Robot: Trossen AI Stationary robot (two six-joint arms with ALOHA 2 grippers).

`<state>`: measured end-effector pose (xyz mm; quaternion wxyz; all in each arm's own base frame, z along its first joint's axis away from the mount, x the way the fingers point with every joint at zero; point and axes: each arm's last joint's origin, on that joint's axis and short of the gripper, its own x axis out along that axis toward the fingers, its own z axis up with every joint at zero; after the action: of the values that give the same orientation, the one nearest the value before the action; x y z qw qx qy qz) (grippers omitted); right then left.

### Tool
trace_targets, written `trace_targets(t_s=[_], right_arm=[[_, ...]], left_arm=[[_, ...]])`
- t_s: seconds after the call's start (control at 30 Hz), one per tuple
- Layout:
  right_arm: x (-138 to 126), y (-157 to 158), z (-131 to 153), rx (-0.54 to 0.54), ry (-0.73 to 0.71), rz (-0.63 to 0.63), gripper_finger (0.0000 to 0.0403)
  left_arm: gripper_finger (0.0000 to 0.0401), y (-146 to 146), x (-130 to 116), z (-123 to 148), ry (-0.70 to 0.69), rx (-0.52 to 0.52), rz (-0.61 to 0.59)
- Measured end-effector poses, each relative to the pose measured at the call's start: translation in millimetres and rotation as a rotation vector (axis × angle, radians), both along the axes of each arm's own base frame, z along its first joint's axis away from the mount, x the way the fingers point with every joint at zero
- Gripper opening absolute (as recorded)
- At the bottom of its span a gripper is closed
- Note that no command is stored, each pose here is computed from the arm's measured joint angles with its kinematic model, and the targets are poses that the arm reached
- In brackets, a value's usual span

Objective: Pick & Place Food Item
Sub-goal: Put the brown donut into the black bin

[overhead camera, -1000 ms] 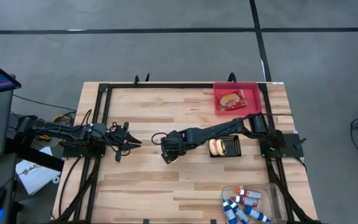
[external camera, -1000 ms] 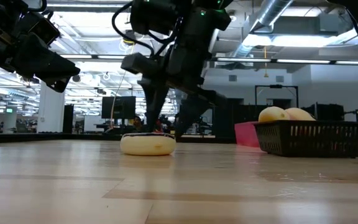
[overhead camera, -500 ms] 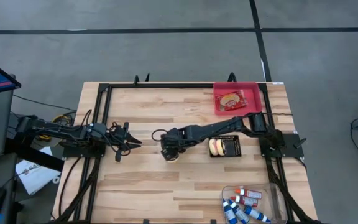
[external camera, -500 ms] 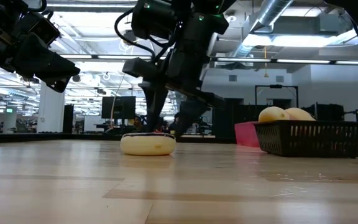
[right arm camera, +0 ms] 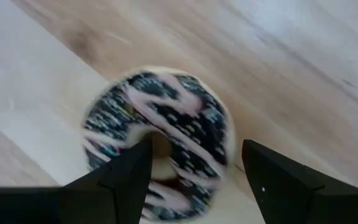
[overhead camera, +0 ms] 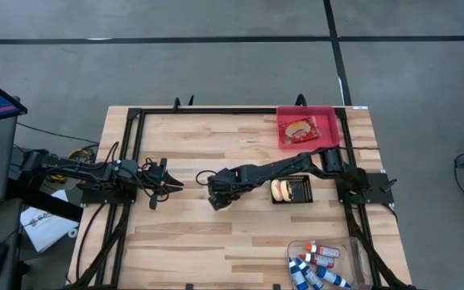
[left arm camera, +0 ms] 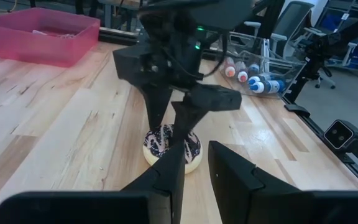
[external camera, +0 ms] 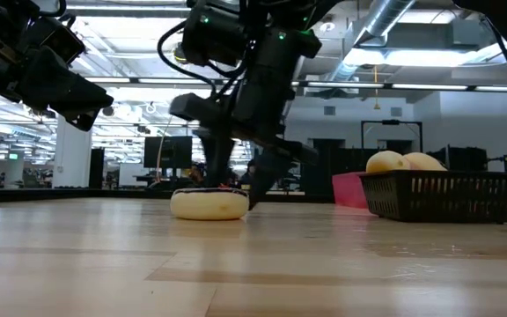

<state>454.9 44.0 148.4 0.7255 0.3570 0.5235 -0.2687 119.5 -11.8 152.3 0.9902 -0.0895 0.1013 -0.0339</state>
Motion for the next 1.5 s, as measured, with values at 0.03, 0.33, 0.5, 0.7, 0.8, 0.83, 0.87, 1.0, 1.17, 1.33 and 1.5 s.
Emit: trace_targets(t_s=[0.03, 0.33, 0.5, 0.7, 0.8, 0.83, 0.87, 1.0, 1.17, 1.33, 1.5], right_arm=[[1.1, 2.1, -0.8, 0.001, -0.009, 0.004, 0.024], [3.0, -4.2, -0.6, 0.0, -0.022, -0.012, 0.024], [4.4, -4.1, -4.6, 0.005, -0.02, -0.009, 0.0237], [5.5, -2.2, -8.4, 0.047, -0.016, 0.001, 0.0199], [5.7, -2.3, -8.0, 0.05, -0.021, -0.002, 0.0174], [5.9, -2.3, -5.6, 0.052, -0.031, -0.001, 0.0166], [5.8, -2.1, -4.1, 0.053, -0.035, 0.0, 0.016], [4.8, -4.6, 7.7, 0.055, -0.064, 0.0, 0.014], [-4.7, -18.1, 41.1, -0.008, -0.094, -0.03, 0.0136], [-37.0, -39.4, 86.9, -0.169, -0.015, -0.085, 0.0149], [-77.1, -50.5, 124.2, -0.294, 0.041, -0.163, 0.0162]], left_arm=[[0.0068, 0.0, 0.0, 0.1, -0.001, 0.0, 0.0], [0.0068, 0.0, 0.3, 1.5, -0.016, -0.002, 0.0], [0.0068, 0.0, 0.3, 1.6, -0.017, -0.002, 0.0], [0.0068, -0.1, 0.3, 1.6, -0.016, -0.002, 0.0], [0.0068, 0.0, 0.3, 1.5, -0.016, -0.002, 0.0], [0.0068, 0.0, 0.3, 1.5, -0.016, -0.002, 0.0], [0.0068, 0.0, 0.3, 1.6, -0.016, -0.002, 0.0], [0.0068, 0.0, 0.3, 1.6, -0.016, -0.002, 0.0], [0.0068, 0.0, 0.3, 1.6, -0.017, -0.002, 0.0], [0.0068, 0.0, 0.3, 1.7, -0.018, -0.002, 0.0], [0.0068, 0.0, 0.3, 1.8, -0.019, -0.002, 0.0]])
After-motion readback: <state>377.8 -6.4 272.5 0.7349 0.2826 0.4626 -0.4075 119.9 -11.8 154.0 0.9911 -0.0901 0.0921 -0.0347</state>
